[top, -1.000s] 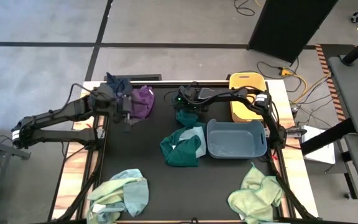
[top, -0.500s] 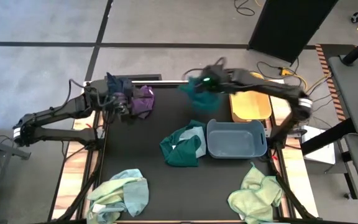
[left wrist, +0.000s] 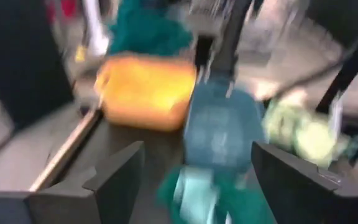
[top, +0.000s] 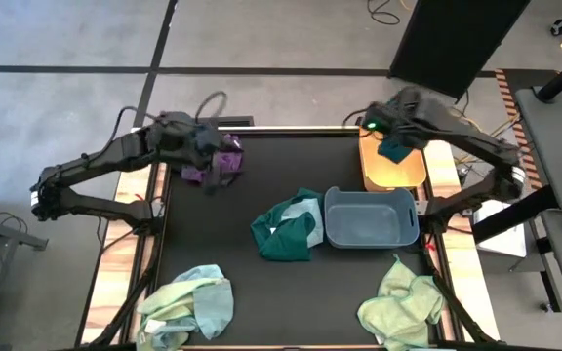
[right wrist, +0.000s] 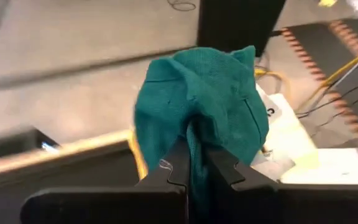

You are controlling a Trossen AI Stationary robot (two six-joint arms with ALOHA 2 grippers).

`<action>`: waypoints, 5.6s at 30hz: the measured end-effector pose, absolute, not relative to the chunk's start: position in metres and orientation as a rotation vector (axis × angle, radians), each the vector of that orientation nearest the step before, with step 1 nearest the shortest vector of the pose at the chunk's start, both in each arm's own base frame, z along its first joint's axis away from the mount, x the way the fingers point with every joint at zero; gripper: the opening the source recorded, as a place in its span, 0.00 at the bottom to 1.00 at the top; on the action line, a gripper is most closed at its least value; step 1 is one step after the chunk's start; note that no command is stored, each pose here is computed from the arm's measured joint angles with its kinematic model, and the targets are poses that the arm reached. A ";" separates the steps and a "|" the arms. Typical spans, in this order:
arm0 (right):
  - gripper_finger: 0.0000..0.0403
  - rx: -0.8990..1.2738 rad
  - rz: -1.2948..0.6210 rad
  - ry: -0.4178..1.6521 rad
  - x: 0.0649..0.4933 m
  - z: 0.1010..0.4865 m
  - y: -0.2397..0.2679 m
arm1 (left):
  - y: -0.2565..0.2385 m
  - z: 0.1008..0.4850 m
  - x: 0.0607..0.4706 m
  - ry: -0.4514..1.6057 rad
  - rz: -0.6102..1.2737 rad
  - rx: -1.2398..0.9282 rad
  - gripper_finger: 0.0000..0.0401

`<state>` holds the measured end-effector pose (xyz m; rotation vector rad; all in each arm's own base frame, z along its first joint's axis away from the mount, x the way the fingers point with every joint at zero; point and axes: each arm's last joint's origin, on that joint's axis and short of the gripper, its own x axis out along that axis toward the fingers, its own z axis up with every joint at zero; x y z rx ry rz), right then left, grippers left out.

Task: Sort towels by color in basket
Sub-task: Put the left green towel into the yellow bin, then put the green towel into the yellow bin

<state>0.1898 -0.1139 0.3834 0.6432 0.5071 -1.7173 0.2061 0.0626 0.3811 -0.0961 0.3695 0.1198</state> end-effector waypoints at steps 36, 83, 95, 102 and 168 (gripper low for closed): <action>0.03 0.442 -1.483 1.466 0.198 0.209 -0.186 | 0.044 0.330 0.175 0.794 0.284 -0.609 0.70; 0.72 0.280 -0.408 0.770 0.301 0.345 0.063 | -0.063 0.209 0.224 0.598 0.023 -0.389 0.70; 0.70 0.274 -0.405 0.800 0.301 0.354 0.072 | -0.075 0.147 0.272 0.640 0.079 -0.335 0.68; 0.71 0.253 -0.398 0.826 0.289 0.360 0.072 | -0.081 0.125 0.290 0.714 0.107 -0.408 0.60; 0.78 -0.037 -0.385 0.318 0.313 0.426 0.083 | -0.030 0.422 0.293 -0.059 -0.053 -0.148 0.00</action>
